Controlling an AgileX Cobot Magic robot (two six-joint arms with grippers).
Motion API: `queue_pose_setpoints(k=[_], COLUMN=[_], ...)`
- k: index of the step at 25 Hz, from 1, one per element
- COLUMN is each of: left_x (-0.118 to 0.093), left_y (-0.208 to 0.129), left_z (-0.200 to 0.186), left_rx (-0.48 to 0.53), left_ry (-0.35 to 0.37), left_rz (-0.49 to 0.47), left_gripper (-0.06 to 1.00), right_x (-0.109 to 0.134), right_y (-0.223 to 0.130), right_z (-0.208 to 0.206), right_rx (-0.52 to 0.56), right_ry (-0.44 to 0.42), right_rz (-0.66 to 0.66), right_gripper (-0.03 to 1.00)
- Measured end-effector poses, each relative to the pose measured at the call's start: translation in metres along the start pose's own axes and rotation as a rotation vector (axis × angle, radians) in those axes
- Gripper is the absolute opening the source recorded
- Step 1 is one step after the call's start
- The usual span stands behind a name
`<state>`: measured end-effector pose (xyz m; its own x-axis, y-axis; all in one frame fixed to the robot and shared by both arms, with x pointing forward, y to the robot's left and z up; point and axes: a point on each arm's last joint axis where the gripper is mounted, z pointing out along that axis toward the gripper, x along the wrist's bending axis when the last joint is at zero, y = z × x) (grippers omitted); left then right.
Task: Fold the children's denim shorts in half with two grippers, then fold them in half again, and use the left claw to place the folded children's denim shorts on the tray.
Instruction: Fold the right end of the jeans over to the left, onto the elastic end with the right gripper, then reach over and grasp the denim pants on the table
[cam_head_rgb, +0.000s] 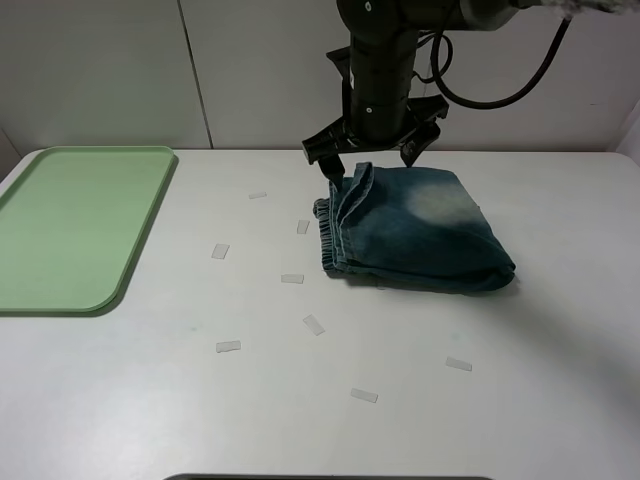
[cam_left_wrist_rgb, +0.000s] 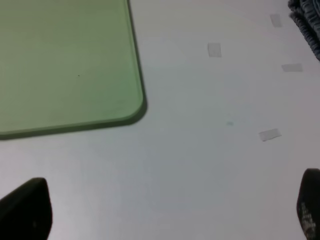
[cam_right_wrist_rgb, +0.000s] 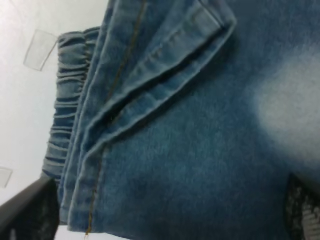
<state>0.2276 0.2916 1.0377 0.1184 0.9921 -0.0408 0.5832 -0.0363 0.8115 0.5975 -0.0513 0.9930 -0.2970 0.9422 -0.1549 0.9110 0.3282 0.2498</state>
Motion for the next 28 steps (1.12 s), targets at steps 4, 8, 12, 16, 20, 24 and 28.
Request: queue_pose_setpoints(k=[4,8,12,16,20,24,28], left_x=[0.0,0.0,0.0,0.0,0.0,0.0,0.0], left_y=[0.0,0.0,0.0,0.0,0.0,0.0,0.0], left_z=[0.0,0.0,0.0,0.0,0.0,0.0,0.0], left_rx=[-0.001,-0.001,-0.001,-0.001,-0.001,-0.001,-0.001], left_ry=[0.0,0.0,0.0,0.0,0.0,0.0,0.0], left_rz=[0.0,0.0,0.0,0.0,0.0,0.0,0.0], left_gripper=[0.97,0.97,0.97,0.97,0.97,0.97,0.97], right_x=[0.0,-0.004,-0.008,-0.015,-0.019,-0.034,-0.053], right_y=[-0.003,-0.007,-0.008,-0.018,-0.039,-0.081,-0.127], right_z=[0.0,-0.008,-0.028,-0.077,-0.098,-0.117,-0.138], right_rx=[0.028,0.065,0.029,-0.048,-0.047,-0.028,-0.049], right_ry=[-0.009,-0.024,-0.001,0.105,0.173,0.205,0.213], right_rz=[-0.01,-0.056,-0.081,-0.103,-0.11,-0.121,-0.123], right_gripper=[0.69,0.69,0.69,0.69,0.69,0.69,0.69])
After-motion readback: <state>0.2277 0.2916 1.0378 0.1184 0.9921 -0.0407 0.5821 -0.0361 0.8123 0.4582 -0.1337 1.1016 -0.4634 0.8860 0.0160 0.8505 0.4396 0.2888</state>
